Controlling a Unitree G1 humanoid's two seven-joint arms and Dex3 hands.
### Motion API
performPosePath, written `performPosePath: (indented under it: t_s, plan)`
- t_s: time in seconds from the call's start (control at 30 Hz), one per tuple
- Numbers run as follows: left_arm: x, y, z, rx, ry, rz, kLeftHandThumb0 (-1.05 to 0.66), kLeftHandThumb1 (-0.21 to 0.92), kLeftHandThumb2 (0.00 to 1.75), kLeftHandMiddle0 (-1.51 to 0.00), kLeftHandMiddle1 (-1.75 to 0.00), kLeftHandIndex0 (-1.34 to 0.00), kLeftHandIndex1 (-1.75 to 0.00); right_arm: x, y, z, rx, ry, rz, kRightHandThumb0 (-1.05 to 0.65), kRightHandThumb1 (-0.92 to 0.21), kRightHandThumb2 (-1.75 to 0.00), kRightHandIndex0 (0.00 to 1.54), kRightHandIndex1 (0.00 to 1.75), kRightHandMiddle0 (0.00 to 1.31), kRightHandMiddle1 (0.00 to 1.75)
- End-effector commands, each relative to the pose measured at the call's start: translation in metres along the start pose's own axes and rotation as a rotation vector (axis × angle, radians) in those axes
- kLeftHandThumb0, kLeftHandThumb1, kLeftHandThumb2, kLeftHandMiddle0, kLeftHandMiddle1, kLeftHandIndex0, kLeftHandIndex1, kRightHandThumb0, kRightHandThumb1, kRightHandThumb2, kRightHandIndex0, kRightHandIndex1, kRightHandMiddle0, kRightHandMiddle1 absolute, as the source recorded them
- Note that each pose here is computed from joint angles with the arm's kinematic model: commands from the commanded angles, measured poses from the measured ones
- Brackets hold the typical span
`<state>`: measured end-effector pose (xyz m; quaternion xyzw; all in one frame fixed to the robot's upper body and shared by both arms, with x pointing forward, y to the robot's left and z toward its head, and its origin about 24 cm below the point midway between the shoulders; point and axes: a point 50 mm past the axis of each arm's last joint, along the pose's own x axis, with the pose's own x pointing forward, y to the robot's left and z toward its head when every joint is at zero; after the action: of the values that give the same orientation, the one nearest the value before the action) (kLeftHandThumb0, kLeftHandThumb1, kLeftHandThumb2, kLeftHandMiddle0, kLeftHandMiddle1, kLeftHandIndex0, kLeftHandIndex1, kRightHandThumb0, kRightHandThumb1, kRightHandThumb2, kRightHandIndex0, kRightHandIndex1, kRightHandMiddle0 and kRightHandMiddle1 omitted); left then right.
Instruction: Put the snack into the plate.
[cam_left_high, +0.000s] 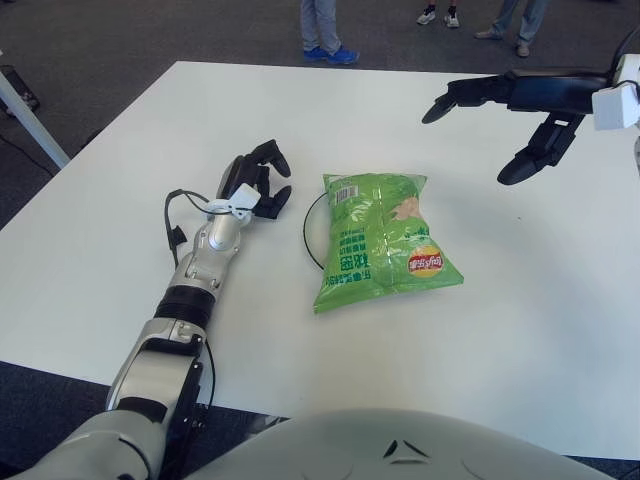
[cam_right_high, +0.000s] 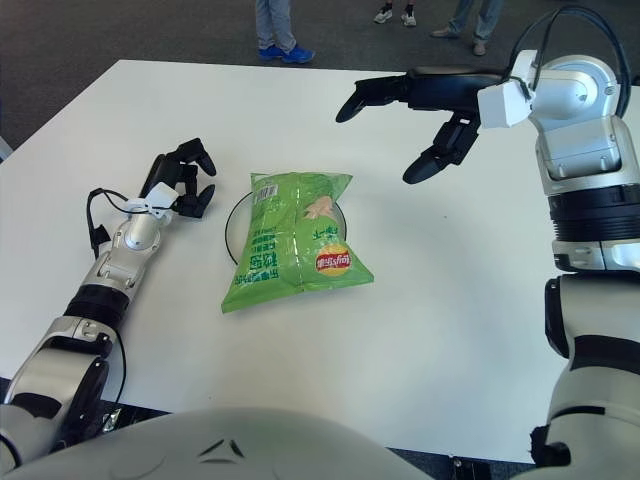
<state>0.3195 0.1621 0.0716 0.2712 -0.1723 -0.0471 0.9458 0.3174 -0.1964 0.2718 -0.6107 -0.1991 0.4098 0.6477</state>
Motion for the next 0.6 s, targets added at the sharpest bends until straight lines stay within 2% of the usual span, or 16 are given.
performPosePath:
  t_s: [0.0,0.17,0.27,0.37,0.57]
  plan:
    - [-0.024,-0.017,-0.023,-0.041,0.122,-0.042,-0.49,0.28,1.36,-1.22,-1.75,-0.64,-1.75,0.005,0.009,-0.012,-0.02,0.039,-0.024,-0.92,-0.73,-0.47,0.11,0.08,0.0,0.25]
    - [-0.024,-0.017,-0.023,-0.039,0.117,-0.034,-0.49,0.28,1.36,-1.22,-1.75,-0.64,-1.75,0.008,0.015,-0.022,-0.032,0.068,-0.061,-0.95,-0.79,-0.4,0.11,0.05,0.0,0.18]
    - [-0.024,-0.016,-0.023,-0.035,0.117,-0.03,-0.49,0.28,1.36,-1.22,-1.75,-0.64,-1.75,0.013,0.034,-0.035,0.037,0.093,-0.122,-0.96,-0.81,-0.37,0.13,0.06,0.0,0.19]
    - [-0.024,-0.016,-0.024,-0.04,0.124,-0.036,-0.5,0.28,1.36,-1.22,-1.75,-0.65,-1.75,0.014,0.048,-0.044,0.143,0.12,-0.253,-0.93,-0.81,-0.34,0.2,0.1,0.0,0.35]
    - [-0.026,-0.016,-0.024,-0.067,0.129,-0.041,-0.49,0.27,1.37,-1.23,-1.75,-0.65,-1.75,0.012,0.058,-0.051,0.258,0.183,-0.405,-0.85,-0.82,-0.32,0.3,0.17,0.0,0.52]
